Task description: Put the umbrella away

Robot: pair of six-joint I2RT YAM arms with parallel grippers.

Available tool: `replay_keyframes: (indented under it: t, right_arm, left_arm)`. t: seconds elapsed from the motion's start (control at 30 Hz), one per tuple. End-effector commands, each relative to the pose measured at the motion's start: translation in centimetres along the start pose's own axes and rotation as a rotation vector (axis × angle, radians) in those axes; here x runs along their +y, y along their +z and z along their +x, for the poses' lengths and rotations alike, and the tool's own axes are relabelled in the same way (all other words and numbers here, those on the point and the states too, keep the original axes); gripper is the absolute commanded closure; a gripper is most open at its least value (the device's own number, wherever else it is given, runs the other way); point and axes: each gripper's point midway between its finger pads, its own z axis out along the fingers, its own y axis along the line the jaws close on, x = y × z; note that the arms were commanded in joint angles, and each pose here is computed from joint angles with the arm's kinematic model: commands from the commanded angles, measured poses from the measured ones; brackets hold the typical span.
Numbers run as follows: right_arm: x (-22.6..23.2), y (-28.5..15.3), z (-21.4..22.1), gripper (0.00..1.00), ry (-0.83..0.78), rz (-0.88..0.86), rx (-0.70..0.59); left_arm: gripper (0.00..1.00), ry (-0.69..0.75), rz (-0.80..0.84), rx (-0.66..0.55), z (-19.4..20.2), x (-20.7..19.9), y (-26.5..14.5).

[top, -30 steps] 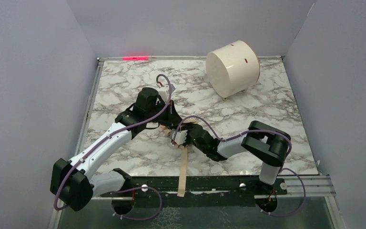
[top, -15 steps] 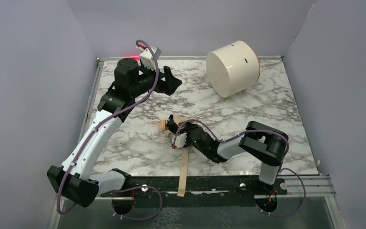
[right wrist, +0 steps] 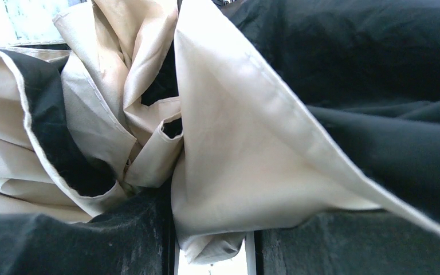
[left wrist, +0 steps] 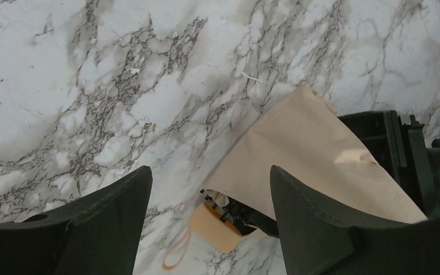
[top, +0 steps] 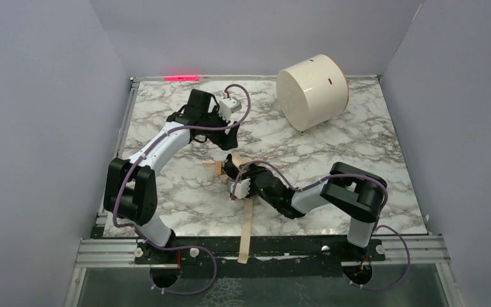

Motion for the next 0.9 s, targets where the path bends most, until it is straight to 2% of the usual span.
replay_keyframes:
  t: [0.0, 0.27, 0.57, 0.87]
  right_arm:
    - [7.3, -1.8, 4.0, 0.81, -0.080, -0.268, 0.114]
    - [7.7, -1.8, 3.8, 0.81, -0.069, -0.276, 0.110]
    - [8.0, -1.9, 3.8, 0.81, -0.060, -0.282, 0.112]
    - [8.0, -1.6, 3.5, 0.81, -0.054, -0.281, 0.099]
  left_arm:
    - [0.25, 0.206, 0.166, 0.003, 2.0, -2.5, 0.1]
    - [0.26, 0.356, 0.338, 0.035, 6.1, -5.1, 2.3]
    - [0.27, 0.469, 0.360, 0.120, 10.2, -5.3, 4.1]
    - [0.28, 0.538, 0.352, 0.143, 12.2, -6.1, 5.9]
